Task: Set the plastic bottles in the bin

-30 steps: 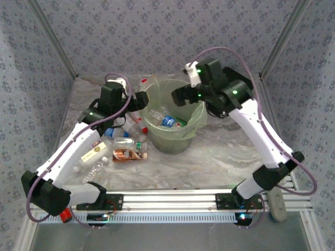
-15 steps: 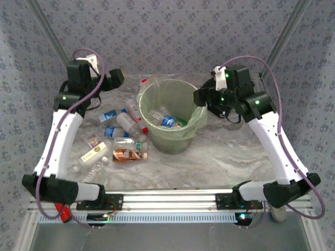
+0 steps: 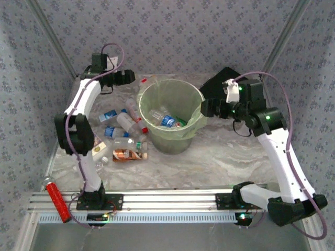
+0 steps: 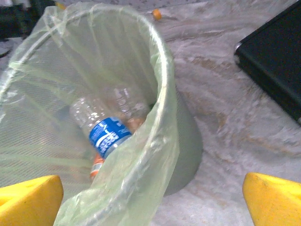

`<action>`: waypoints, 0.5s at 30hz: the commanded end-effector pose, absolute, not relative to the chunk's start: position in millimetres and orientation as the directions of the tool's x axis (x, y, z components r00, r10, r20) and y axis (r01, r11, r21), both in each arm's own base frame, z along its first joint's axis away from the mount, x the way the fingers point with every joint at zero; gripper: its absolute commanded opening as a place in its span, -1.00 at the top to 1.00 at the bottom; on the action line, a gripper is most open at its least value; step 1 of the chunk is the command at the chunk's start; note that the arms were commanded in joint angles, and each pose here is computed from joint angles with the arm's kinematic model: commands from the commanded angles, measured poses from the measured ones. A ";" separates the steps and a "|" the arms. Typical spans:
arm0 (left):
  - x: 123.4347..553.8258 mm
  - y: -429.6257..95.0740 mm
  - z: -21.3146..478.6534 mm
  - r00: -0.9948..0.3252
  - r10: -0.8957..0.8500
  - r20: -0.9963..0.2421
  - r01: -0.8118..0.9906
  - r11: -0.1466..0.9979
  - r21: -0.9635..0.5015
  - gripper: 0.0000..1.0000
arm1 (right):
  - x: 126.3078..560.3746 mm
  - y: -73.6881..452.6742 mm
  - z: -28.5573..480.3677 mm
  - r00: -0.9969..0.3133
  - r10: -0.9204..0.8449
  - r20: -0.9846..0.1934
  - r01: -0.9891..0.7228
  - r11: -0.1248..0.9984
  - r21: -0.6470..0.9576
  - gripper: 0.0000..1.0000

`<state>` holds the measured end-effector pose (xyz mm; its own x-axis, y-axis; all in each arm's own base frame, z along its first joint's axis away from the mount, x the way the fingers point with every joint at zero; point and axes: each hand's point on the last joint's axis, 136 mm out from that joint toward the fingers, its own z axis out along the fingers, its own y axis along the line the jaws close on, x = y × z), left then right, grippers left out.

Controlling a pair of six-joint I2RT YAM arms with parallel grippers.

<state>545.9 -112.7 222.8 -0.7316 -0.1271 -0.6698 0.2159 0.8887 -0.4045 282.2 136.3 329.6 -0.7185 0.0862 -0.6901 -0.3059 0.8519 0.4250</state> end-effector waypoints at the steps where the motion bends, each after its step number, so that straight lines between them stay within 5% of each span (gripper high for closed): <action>1: 574.3 -120.2 242.1 -0.673 -0.079 -0.735 0.319 0.866 -0.385 -0.82 | 261.4 142.1 328.7 -0.773 0.152 -0.616 -0.291 0.777 0.558 -0.99; 15: 637.0 -145.2 141.4 -0.751 -0.019 -0.660 0.309 0.874 -0.376 -0.86 | 245.1 128.2 301.9 -0.814 0.209 -0.542 -0.200 0.775 0.599 -1.00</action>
